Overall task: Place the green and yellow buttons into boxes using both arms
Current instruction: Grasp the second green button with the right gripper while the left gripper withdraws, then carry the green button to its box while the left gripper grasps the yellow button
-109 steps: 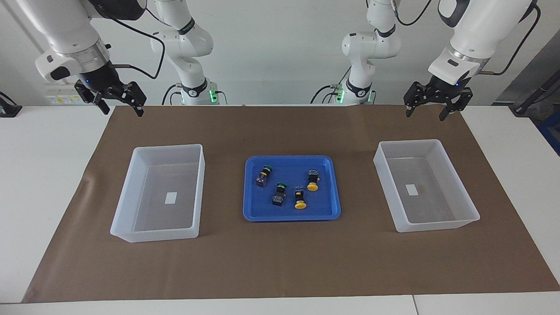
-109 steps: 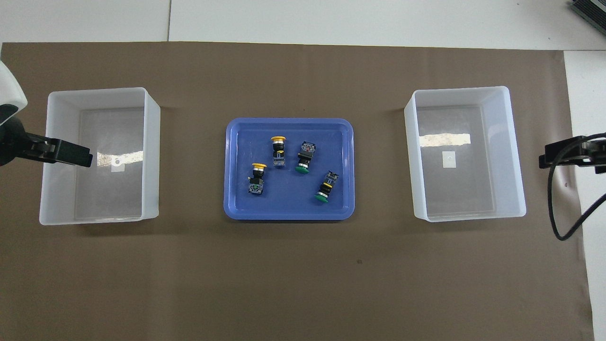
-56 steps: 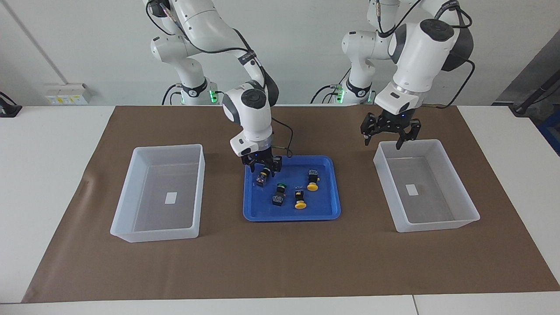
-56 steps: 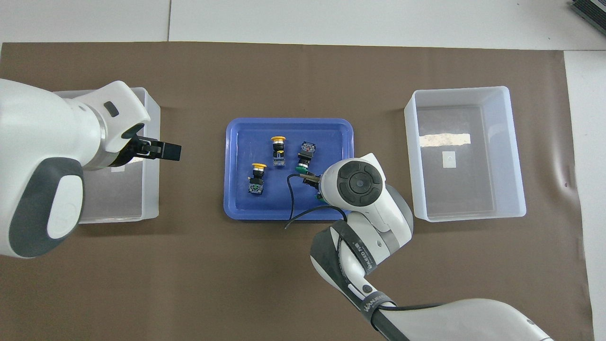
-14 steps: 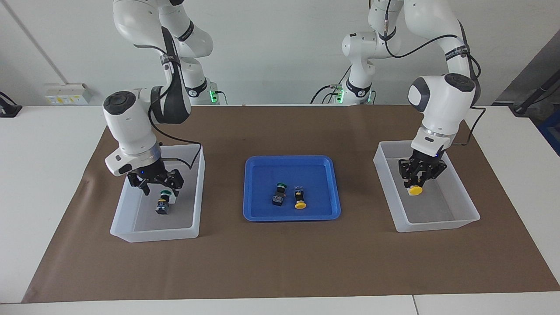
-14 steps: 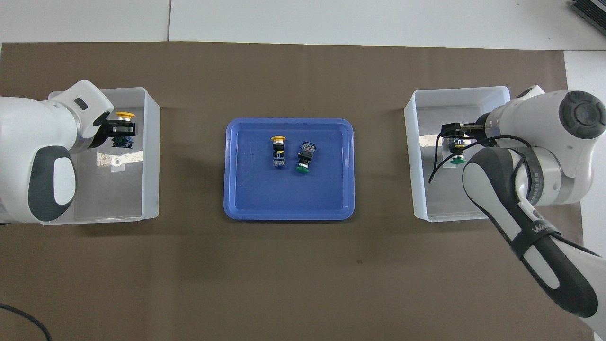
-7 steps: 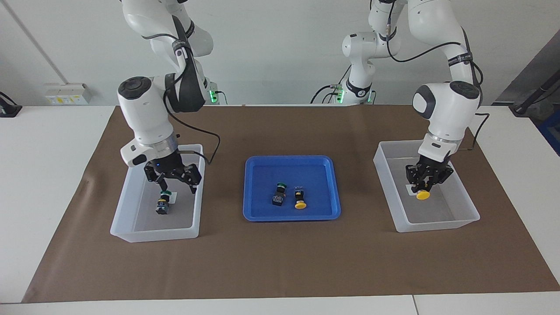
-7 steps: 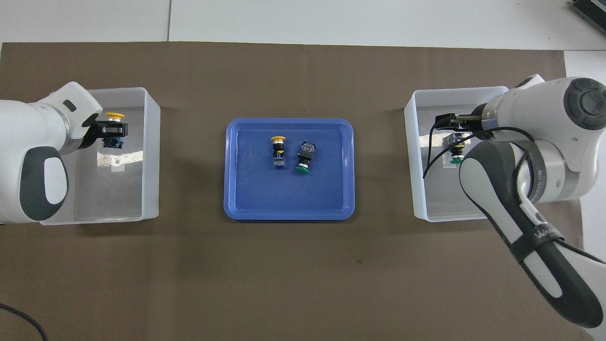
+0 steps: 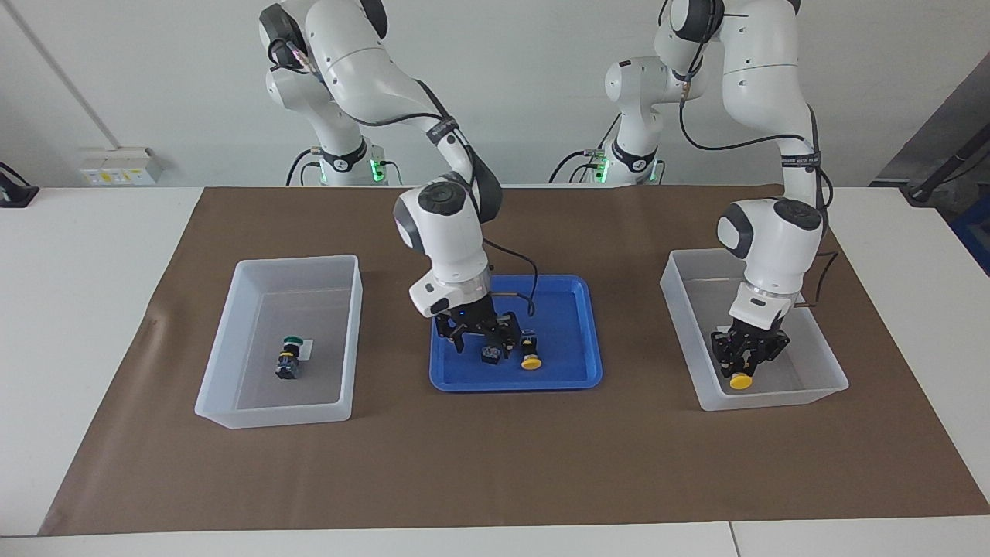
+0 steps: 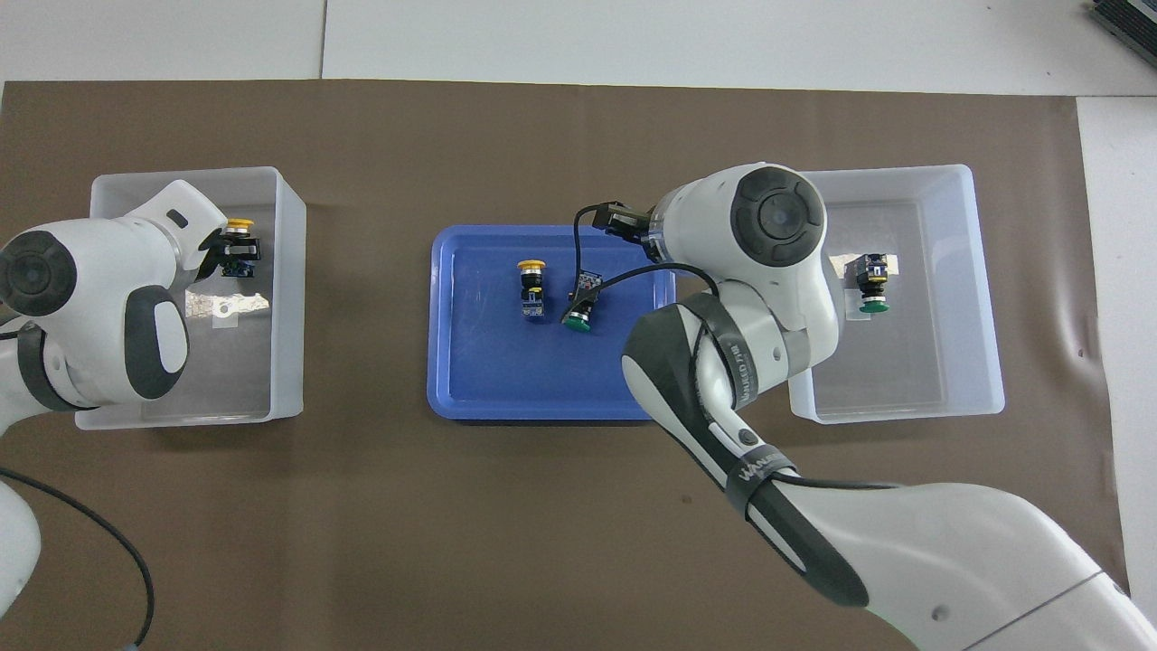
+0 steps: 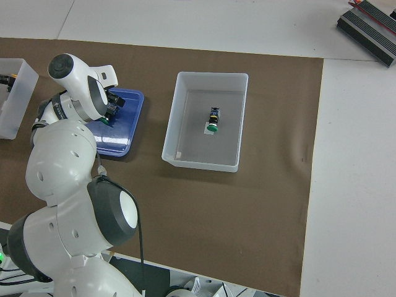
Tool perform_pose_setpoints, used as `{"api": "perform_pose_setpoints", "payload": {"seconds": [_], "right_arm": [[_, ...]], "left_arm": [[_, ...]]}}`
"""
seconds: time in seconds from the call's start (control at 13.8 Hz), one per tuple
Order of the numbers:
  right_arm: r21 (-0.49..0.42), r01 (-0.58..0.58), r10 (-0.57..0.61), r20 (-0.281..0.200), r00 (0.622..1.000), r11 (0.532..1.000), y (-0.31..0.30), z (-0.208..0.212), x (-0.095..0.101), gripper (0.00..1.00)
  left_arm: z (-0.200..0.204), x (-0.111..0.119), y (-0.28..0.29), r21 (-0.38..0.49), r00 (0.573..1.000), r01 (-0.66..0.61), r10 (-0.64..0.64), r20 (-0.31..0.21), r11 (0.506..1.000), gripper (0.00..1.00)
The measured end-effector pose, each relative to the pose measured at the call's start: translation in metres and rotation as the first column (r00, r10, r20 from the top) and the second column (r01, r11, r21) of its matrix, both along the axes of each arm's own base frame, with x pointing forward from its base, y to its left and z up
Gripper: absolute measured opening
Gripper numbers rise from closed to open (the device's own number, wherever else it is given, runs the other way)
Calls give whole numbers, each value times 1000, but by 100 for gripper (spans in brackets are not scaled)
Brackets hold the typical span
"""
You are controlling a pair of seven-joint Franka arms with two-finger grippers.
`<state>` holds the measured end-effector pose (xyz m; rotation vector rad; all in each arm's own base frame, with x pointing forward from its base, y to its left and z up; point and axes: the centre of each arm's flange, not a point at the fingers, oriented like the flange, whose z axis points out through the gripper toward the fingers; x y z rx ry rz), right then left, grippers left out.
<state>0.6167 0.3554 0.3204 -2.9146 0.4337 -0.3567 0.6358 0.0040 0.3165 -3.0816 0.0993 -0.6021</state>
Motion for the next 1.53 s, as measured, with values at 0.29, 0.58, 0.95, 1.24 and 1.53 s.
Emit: {"api": "perform_pose_setpoints", "payload": {"seconds": [0.29, 0.58, 0.95, 1.24, 1.53], "right_arm": [[-26, -14, 13, -18, 1000, 1000, 8, -13, -8, 100], [-64, -21, 16, -76, 997, 998, 8, -29, -19, 55], [-81, 31, -38, -81, 996, 996, -16, 13, -2, 42], [-150, -13, -1, -90, 996, 989, -120, 112, 19, 42], [-184, -168, 140, -154, 978, 968, -251, 145, 30, 42]], "left_arm": [[32, 5, 0, 0, 1000, 0, 0, 29, 1000, 100], [112, -1, -16, -6, 999, 30, -30, -36, 1000, 100], [150, -7, -107, -52, 997, 52, -55, -57, 997, 100], [134, -22, -190, -87, 994, 86, -91, -61, 992, 100], [82, -45, -277, -147, 995, 78, -86, -51, 986, 100]]}}
